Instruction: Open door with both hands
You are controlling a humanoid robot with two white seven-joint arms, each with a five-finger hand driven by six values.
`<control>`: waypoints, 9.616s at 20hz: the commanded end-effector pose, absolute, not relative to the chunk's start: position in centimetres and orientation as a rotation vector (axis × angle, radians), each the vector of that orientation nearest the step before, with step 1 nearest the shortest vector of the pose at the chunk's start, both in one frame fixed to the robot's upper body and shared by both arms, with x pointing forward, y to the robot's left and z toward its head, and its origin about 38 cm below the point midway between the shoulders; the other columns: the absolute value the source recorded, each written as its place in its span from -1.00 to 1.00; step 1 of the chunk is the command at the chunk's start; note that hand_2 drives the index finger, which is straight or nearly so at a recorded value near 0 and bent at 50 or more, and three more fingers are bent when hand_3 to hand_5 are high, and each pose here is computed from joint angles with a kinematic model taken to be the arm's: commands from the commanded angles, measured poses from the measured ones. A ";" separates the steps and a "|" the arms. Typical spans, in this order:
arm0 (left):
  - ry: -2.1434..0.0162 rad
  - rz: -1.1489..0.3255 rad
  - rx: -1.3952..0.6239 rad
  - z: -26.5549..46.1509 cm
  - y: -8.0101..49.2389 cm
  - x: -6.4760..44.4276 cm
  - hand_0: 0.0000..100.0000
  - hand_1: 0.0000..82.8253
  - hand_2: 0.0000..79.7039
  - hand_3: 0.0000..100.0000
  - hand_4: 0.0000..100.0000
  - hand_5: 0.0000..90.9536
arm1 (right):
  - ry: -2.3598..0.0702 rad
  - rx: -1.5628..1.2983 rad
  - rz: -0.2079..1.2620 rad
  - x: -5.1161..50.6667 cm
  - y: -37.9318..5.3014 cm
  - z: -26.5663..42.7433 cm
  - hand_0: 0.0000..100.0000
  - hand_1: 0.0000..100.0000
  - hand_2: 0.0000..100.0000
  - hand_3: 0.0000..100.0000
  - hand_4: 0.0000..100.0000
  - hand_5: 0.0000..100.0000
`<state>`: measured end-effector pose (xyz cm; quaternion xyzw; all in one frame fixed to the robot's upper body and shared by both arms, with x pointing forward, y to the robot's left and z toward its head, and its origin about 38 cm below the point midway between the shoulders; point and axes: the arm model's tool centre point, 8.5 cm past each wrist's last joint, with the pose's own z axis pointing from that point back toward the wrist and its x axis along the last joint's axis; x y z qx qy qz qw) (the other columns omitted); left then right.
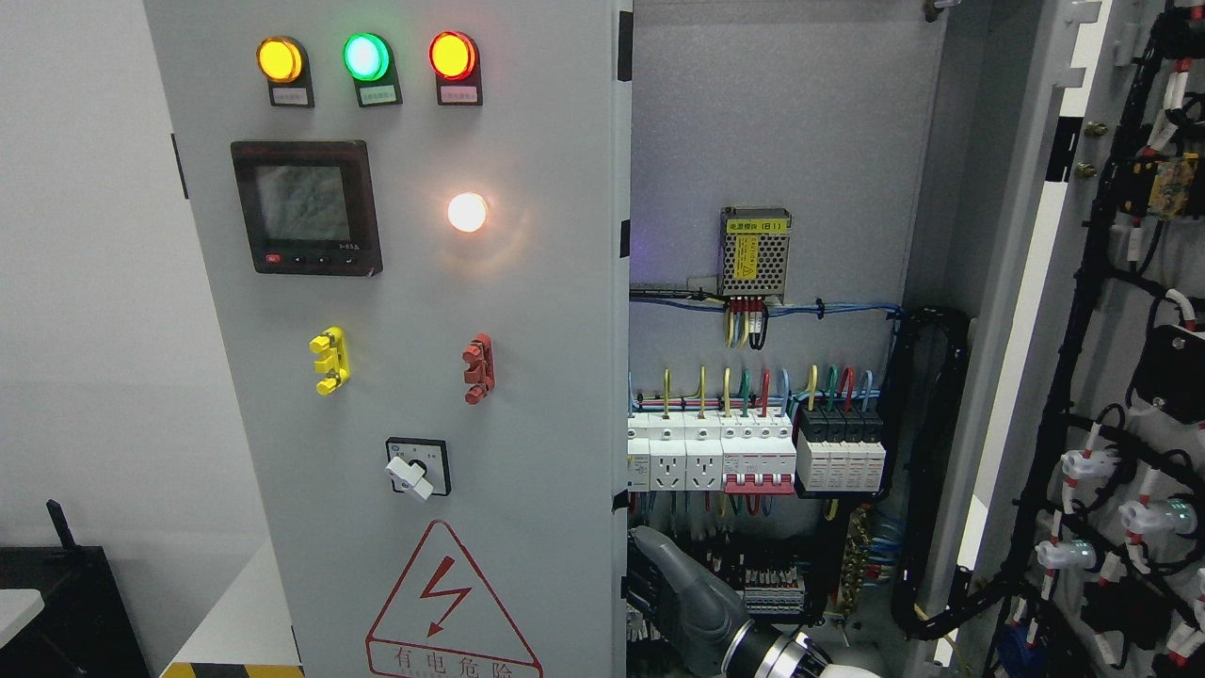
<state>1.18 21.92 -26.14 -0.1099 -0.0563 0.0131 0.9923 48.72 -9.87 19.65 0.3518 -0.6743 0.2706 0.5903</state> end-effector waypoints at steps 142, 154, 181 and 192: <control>-0.086 0.031 -0.222 -26.1 21.8 -0.1 -1.00 -1.00 -1.00 -1.00 -1.00 -1.00 | -1.385 1.507 1.027 32.1 6.5 21.8 -0.24 -1.00 -1.00 -1.00 -1.00 -1.00; -0.086 0.033 -0.223 -26.1 21.8 -0.1 -1.00 -1.00 -1.00 -1.00 -1.00 -1.00 | -1.375 1.505 1.042 31.4 7.8 22.0 -0.24 -1.00 -1.00 -1.00 -1.00 -1.00; -0.086 0.031 -0.224 -26.1 21.8 -0.1 -1.00 -1.00 -1.00 -1.00 -1.00 -1.00 | -1.376 1.453 1.079 30.9 9.1 22.1 -0.24 -1.00 -1.00 -1.00 -1.00 -1.00; -0.082 0.035 -0.224 -26.1 21.8 -0.2 -1.00 -1.00 -1.00 -1.00 -1.00 -1.00 | -1.392 1.415 1.045 32.1 8.0 21.7 -0.24 -1.00 -1.00 -1.00 -1.00 -1.00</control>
